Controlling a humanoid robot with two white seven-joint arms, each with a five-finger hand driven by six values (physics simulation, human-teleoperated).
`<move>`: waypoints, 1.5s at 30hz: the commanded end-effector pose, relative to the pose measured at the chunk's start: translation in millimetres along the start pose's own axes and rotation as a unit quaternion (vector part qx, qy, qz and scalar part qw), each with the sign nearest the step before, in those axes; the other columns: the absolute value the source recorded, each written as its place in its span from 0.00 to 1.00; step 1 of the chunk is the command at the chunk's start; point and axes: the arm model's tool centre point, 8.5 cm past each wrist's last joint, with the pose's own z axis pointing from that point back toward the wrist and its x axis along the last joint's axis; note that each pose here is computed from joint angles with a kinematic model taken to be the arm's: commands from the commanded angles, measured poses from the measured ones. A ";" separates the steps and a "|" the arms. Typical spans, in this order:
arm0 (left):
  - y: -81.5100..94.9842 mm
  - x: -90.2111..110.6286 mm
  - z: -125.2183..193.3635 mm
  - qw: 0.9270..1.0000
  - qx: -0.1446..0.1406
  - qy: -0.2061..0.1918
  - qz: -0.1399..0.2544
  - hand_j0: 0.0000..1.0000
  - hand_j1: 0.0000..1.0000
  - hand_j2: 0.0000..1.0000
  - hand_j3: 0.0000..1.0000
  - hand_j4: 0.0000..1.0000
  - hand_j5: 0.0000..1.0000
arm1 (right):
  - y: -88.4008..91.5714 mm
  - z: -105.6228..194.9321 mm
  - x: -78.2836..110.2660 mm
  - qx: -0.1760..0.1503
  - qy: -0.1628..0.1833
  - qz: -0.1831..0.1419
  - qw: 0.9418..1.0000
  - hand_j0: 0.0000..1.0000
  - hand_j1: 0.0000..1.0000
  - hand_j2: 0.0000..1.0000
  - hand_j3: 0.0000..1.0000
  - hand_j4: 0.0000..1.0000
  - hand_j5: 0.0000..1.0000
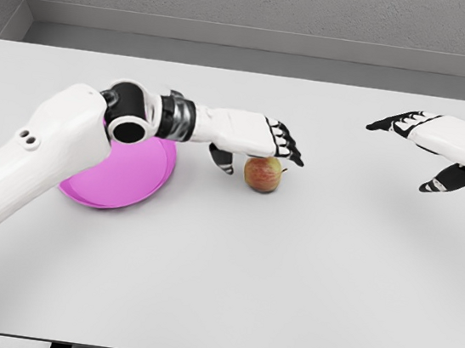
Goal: Put the apple on the plate with both arms
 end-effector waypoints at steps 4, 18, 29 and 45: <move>-8.5 4.2 -10.6 1.000 -0.016 -0.008 0.004 1.00 1.00 1.00 1.00 1.00 1.00 | 1.8 0.2 -0.2 0.002 0.000 -0.002 1.000 1.00 1.00 1.00 1.00 1.00 1.00; -17.9 -4.2 -20.6 0.999 -0.037 0.002 0.020 1.00 1.00 1.00 1.00 1.00 1.00 | 4.2 1.6 -4.3 0.005 0.006 -0.007 1.000 1.00 1.00 1.00 1.00 1.00 1.00; -19.3 -1.7 -25.5 0.999 -0.041 -0.002 0.021 0.61 0.61 0.61 0.61 0.61 0.61 | 6.2 1.0 -4.3 0.007 0.006 -0.009 1.000 1.00 1.00 1.00 1.00 1.00 1.00; -15.3 -5.6 -18.9 0.999 -0.028 0.002 0.023 0.28 0.28 0.28 0.28 0.28 0.28 | 5.9 0.9 -1.5 0.007 0.002 -0.007 1.000 1.00 1.00 1.00 1.00 1.00 1.00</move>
